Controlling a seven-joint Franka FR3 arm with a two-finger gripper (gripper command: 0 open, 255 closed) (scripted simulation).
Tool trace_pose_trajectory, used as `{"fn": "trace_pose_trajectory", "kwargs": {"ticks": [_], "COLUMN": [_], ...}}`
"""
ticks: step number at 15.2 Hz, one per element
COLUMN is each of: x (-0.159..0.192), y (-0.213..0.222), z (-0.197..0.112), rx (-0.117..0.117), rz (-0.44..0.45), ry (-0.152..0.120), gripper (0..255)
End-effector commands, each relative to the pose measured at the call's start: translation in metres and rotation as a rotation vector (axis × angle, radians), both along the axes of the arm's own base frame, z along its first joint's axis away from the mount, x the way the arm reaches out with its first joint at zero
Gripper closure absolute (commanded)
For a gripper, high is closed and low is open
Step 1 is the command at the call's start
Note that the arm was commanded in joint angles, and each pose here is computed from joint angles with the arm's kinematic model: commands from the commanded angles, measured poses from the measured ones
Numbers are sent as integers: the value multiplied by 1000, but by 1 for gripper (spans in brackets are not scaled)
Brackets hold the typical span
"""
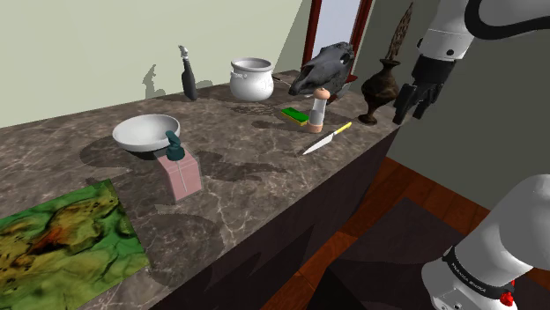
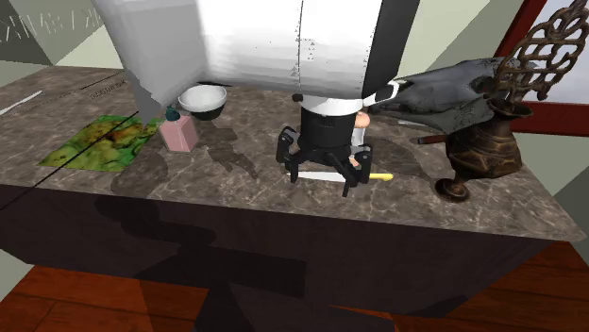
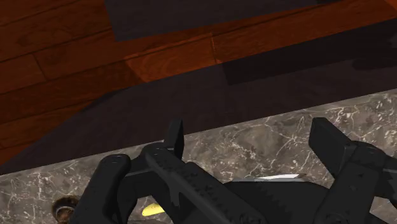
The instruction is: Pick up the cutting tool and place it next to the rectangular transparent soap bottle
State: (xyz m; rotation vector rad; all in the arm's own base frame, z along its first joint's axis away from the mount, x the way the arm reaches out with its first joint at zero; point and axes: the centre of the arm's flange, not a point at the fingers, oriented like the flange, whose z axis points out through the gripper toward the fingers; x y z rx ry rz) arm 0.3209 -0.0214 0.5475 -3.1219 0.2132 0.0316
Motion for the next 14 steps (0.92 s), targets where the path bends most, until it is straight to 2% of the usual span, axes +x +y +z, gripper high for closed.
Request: {"fn": "trace_pose_trajectory", "kwargs": {"ticks": [1,8,14], "x": [0,71,136], "y": [0,24,22], "z": [0,-51,-95], "rx": [0,-12,-22], "rz": [0,-378,-702], "ry": [0,-6,-11], "gripper": [0,0,0]}}
